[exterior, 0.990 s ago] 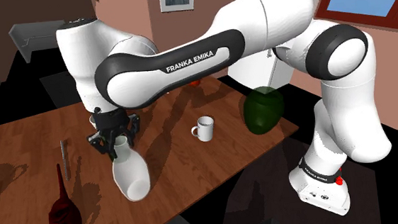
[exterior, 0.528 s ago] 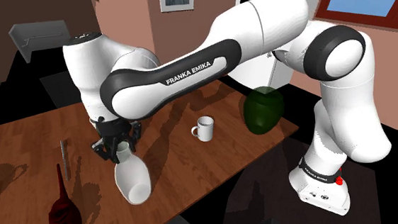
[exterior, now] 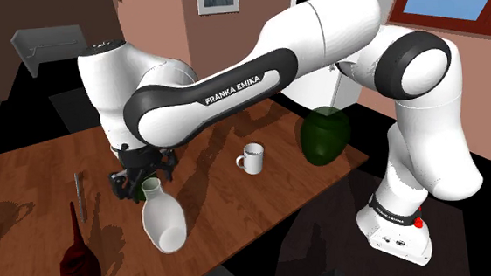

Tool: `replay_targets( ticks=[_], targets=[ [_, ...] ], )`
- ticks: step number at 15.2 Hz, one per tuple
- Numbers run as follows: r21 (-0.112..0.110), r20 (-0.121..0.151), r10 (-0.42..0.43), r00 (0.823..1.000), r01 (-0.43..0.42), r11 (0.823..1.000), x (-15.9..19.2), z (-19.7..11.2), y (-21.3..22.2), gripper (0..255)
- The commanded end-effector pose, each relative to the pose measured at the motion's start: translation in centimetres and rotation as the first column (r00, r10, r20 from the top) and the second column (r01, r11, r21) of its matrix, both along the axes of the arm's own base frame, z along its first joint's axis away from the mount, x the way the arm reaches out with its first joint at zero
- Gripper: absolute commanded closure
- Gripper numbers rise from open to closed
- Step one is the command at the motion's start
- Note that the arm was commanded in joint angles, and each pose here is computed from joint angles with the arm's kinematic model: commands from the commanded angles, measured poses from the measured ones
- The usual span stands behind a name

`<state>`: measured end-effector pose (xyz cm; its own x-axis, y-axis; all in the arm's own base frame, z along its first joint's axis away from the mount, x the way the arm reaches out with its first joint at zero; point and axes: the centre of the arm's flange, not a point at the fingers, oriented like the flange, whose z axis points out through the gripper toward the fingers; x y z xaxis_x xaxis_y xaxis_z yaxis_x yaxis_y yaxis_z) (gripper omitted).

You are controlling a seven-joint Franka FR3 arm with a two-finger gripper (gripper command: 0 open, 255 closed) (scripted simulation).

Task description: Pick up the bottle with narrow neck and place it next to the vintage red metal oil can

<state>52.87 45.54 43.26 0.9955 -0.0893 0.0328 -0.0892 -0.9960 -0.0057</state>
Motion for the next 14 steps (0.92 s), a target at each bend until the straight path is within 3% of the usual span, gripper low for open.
replay_targets(
  ticks=[1,2,6,14],
  targets=[
    [0.000,0.000,0.000,1.000,0.000,1.000,0.0,0.0,0.0,0],
    [0.000,0.000,0.000,1.000,0.000,1.000,0.0,0.0,0.0,0],
    [0.000,0.000,0.000,1.000,0.000,1.000,-0.2,5.0,0.0,0],
    [0.000,0.000,0.000,1.000,0.000,1.000,-0.2,5.0,0.0,0]
  ],
)
